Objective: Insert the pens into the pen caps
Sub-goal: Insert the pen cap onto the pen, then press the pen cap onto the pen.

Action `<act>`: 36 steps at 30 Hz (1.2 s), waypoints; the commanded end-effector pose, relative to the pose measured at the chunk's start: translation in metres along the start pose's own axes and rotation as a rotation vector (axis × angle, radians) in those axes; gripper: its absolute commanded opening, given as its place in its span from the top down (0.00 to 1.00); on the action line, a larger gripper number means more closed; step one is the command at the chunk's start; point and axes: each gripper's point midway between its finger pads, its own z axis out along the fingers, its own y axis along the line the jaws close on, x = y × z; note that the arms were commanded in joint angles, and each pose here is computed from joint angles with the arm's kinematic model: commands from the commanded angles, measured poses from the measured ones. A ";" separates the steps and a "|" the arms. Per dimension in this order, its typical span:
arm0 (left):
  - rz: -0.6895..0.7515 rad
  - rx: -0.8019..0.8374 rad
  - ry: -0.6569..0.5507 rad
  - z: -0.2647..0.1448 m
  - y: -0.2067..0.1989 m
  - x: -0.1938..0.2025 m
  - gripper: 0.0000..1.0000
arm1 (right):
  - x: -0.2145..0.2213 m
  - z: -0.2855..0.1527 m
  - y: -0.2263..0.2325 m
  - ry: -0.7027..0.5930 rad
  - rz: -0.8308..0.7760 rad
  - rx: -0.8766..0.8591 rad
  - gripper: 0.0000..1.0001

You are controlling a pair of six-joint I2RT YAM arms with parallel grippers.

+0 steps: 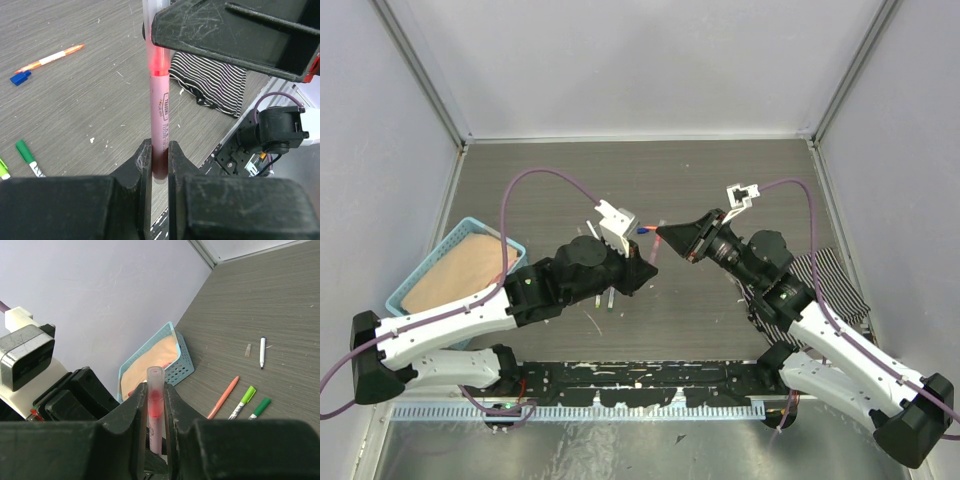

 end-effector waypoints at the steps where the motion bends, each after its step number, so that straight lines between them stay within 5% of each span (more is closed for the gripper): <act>1: -0.040 0.051 -0.189 -0.012 -0.020 -0.059 1.00 | 0.006 0.000 0.004 0.023 -0.046 -0.031 0.97; 6: -0.015 0.039 -0.194 -0.013 -0.019 -0.063 1.00 | 0.007 0.000 0.006 0.045 -0.066 -0.033 0.87; 15: 0.000 0.032 -0.190 -0.017 -0.016 -0.062 1.00 | -0.008 -0.005 0.025 0.020 -0.081 -0.065 0.49; 22: 0.010 0.022 -0.159 -0.017 -0.011 -0.051 1.00 | -0.036 -0.019 0.033 -0.047 -0.133 -0.013 0.34; 31: 0.040 0.079 -0.097 -0.013 -0.021 -0.038 1.00 | -0.070 -0.020 0.033 -0.115 -0.069 0.129 0.31; 36: 0.050 0.091 -0.077 -0.012 -0.023 -0.034 1.00 | -0.069 -0.008 0.039 -0.088 -0.057 0.106 0.37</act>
